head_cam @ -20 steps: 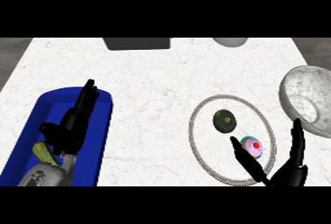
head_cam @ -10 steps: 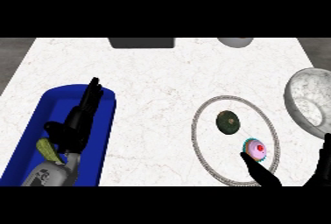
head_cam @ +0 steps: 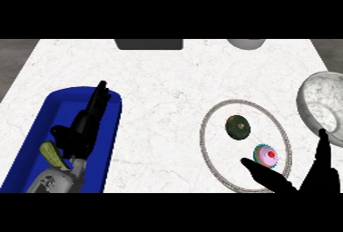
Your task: Pick the cupcake from the placemat and place it in the bowl
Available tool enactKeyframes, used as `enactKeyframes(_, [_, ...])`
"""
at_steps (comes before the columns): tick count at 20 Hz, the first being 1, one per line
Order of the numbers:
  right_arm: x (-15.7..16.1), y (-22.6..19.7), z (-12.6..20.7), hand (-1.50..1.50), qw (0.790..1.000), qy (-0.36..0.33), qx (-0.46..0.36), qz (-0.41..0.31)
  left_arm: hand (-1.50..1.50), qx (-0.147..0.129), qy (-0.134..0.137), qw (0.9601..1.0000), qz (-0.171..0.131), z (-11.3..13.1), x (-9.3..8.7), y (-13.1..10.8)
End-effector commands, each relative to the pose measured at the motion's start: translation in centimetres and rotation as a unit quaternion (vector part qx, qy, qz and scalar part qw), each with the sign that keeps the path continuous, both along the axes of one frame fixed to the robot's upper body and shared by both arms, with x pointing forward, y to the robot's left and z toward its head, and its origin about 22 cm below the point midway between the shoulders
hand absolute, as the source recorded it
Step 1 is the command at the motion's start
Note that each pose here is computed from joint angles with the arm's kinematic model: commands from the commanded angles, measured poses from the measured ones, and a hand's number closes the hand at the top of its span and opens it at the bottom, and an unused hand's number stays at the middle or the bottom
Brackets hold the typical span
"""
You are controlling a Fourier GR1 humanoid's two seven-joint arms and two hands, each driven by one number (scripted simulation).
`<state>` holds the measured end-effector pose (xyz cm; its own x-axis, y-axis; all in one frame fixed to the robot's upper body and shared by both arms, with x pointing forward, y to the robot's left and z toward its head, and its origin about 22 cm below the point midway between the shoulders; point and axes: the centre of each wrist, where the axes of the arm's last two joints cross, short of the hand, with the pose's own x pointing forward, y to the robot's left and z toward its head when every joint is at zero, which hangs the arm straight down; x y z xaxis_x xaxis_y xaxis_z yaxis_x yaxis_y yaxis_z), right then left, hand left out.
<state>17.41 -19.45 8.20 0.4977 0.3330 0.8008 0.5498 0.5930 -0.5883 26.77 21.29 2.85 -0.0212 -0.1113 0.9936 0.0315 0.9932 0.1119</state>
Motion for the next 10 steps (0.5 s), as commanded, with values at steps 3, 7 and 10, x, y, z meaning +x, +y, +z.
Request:
enactKeyframes(3, [1.1,-0.2,0.1,-1.50,0.998,0.047,0.028,0.010,0.00,0.005,0.001,1.0000,0.000,0.1,1.0,0.3])
enactKeyframes(7, [-1.8,-1.1,-1.6,-1.50,0.999,0.032,0.032,0.022,0.00,0.002,0.010,0.9999,0.008,0.5,-0.2,-0.6])
enactKeyframes(10, [-1.0,0.3,-1.6,-1.50,0.999,-0.001,0.040,0.016,0.00,-0.006,0.004,1.0000,0.005,1.4,1.7,0.3])
